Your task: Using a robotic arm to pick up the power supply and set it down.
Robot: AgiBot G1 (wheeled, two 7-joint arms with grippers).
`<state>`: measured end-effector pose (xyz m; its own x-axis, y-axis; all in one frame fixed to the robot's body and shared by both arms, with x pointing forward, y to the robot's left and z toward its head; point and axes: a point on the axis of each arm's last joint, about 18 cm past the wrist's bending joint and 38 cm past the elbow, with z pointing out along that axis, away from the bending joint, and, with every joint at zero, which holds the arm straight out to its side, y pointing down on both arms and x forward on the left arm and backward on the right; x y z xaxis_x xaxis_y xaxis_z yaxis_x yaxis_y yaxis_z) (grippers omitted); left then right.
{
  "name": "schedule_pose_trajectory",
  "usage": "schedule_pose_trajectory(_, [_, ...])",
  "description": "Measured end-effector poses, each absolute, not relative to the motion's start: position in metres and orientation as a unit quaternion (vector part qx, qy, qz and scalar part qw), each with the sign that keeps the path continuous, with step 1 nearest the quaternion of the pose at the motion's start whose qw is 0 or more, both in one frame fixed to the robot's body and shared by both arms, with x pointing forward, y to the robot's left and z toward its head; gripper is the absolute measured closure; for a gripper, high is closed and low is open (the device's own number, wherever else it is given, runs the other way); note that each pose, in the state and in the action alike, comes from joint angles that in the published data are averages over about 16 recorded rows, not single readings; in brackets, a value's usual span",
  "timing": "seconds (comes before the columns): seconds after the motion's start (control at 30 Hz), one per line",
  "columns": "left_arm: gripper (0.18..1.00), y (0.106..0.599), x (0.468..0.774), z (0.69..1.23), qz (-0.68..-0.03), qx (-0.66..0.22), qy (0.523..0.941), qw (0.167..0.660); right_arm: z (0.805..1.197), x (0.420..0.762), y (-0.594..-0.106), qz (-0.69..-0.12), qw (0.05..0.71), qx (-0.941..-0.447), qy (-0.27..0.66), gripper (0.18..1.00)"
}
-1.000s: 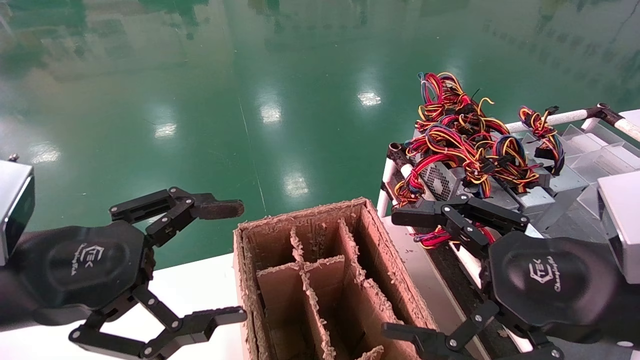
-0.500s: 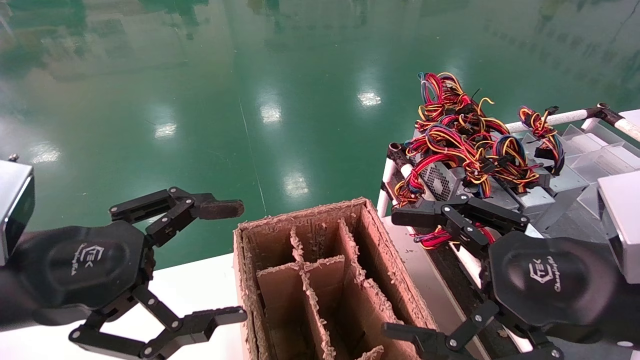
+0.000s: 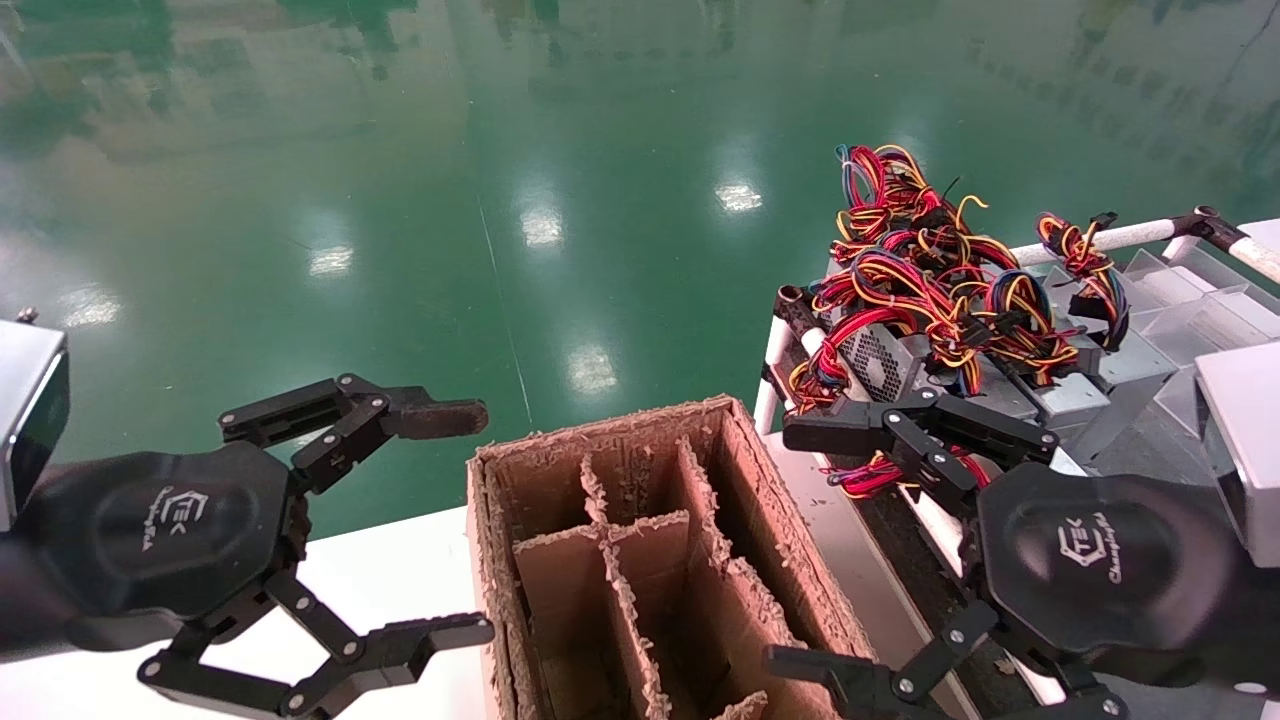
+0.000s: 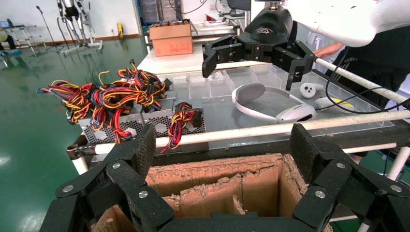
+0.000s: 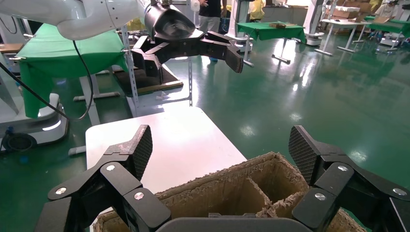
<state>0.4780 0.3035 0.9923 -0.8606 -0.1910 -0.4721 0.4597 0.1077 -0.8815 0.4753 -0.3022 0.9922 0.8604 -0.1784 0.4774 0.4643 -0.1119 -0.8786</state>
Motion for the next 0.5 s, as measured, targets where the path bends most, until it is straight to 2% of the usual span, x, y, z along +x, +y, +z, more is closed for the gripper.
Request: schedule_pose_trajectory(0.5, [0.184, 0.3035, 0.478, 0.9923, -0.661, 0.096, 0.702, 0.246, 0.9922, 0.4753, -0.3022, -0.244, 0.659, -0.705, -0.101, 0.178])
